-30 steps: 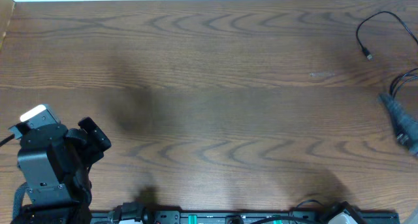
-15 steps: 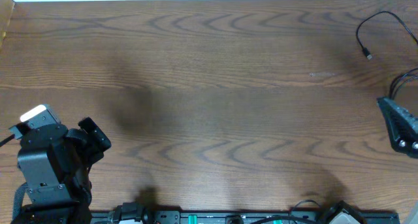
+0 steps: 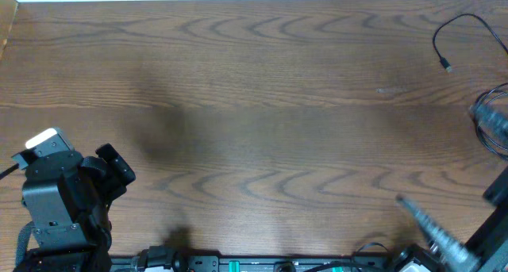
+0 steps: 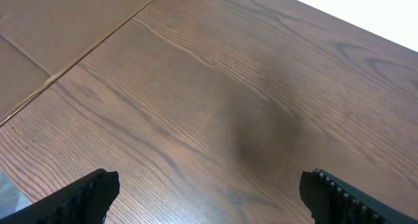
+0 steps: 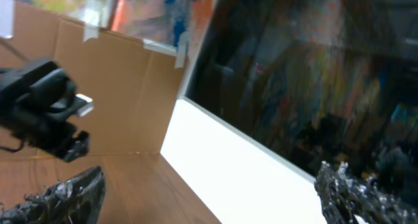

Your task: Untangle cables

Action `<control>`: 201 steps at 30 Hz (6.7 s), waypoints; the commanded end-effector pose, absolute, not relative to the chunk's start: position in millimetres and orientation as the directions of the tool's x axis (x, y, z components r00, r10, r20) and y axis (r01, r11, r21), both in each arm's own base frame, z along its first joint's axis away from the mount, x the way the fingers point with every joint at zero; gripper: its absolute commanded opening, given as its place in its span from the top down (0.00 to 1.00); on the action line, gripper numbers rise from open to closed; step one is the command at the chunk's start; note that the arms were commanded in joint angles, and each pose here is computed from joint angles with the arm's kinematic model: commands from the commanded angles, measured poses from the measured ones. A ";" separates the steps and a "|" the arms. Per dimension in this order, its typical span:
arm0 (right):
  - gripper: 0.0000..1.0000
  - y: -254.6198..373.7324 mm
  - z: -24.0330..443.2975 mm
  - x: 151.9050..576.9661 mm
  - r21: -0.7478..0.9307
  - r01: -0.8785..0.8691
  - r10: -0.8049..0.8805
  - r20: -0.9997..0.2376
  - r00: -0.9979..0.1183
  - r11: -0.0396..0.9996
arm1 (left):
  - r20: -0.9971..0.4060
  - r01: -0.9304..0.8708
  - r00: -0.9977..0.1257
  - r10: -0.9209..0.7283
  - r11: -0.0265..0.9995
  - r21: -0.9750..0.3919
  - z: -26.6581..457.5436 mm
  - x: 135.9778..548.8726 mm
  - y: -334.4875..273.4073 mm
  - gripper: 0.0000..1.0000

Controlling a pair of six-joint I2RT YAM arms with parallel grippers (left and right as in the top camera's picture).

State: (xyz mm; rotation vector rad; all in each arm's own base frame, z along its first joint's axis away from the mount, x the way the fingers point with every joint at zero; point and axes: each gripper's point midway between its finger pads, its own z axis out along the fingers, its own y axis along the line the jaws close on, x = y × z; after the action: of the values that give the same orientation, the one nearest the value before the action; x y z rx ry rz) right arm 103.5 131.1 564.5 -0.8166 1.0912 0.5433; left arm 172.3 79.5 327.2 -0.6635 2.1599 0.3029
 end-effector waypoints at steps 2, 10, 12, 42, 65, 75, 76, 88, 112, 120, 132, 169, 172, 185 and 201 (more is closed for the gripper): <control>0.01 124.7 565.6 112.1 -0.186 -0.771 0.068 -0.956 0.285 0.609 | -0.795 -0.559 -0.499 -0.345 0.829 -0.008 333.8 170.4 81.3 0.06; 0.01 71.2 543.9 186.2 0.109 -0.723 0.251 -0.963 0.092 0.683 | -0.797 -0.559 -0.497 -0.344 0.829 -0.010 334.3 170.8 81.4 0.06; 0.01 50.7 532.1 212.4 0.144 -0.641 0.273 -0.956 0.106 0.754 | -0.797 -0.559 -0.496 -0.344 0.829 -0.010 334.4 170.9 81.4 0.06; 0.01 -6.6 374.3 204.2 -0.269 0.036 -0.249 -0.929 -0.275 0.963 | -0.797 -0.559 -0.497 -0.344 0.829 -0.010 334.3 170.8 81.3 0.06; 0.01 47.0 335.0 268.7 0.042 -0.104 0.054 -0.992 0.116 0.994 | -0.797 -0.559 -0.497 -0.344 0.829 -0.010 334.3 170.8 81.3 0.05; 0.01 51.9 241.4 310.7 -0.110 -0.107 -0.117 -0.991 -0.059 0.988 | -0.796 -0.559 -0.497 -0.344 0.829 -0.010 334.3 170.9 81.3 0.05; 0.01 52.0 238.7 311.9 -0.094 -0.106 -0.102 -0.992 -0.070 0.990 | -0.796 -0.559 -0.498 -0.344 0.829 -0.010 334.2 170.9 81.3 0.05; 0.01 36.8 268.4 281.3 0.025 -0.056 0.026 -1.000 0.013 0.998 | -0.796 -0.559 -0.498 -0.344 0.829 -0.009 334.1 170.7 81.3 0.05; 0.01 0.4 231.3 216.9 0.169 0.078 0.174 -0.982 -0.072 0.983 | -0.796 -0.559 -0.498 -0.344 0.829 -0.009 334.1 171.1 81.3 0.05; 0.01 11.1 173.9 231.5 0.143 0.051 0.150 -0.975 -0.164 0.988 | -0.796 -0.558 -0.498 -0.345 0.829 -0.010 334.2 171.2 81.2 0.05; 0.01 44.2 158.7 243.9 0.156 -0.136 0.144 -0.985 -0.097 0.978 | -0.796 -0.559 -0.498 -0.345 0.829 -0.010 334.1 171.1 81.3 0.05; 0.01 45.0 31.7 231.1 0.098 -0.086 0.029 -0.805 -0.593 0.991 | -0.792 -0.556 -0.503 -0.346 0.831 -0.010 333.0 170.6 80.5 0.05; 0.01 45.6 37.8 233.3 0.102 -0.089 0.034 -0.821 -0.571 0.991 | -0.789 -0.556 -0.508 -0.347 0.831 -0.007 331.8 169.5 80.3 0.05; 0.01 47.9 98.5 245.4 0.139 -0.118 0.092 -0.936 -0.339 0.983 | -0.786 -0.545 -0.511 -0.349 0.838 -0.018 331.3 170.7 77.6 0.05; 0.01 2.1 159.2 246.2 0.166 0.023 0.167 -0.984 -0.061 0.986 | -0.786 -0.544 -0.511 -0.349 0.839 -0.018 331.2 170.7 77.6 0.05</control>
State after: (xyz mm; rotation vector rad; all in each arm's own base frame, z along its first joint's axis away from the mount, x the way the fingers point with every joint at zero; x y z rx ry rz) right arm 247.2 5.6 153.8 0.1332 1.6592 0.1245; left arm 171.6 78.7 326.7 -0.6612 2.1660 0.2992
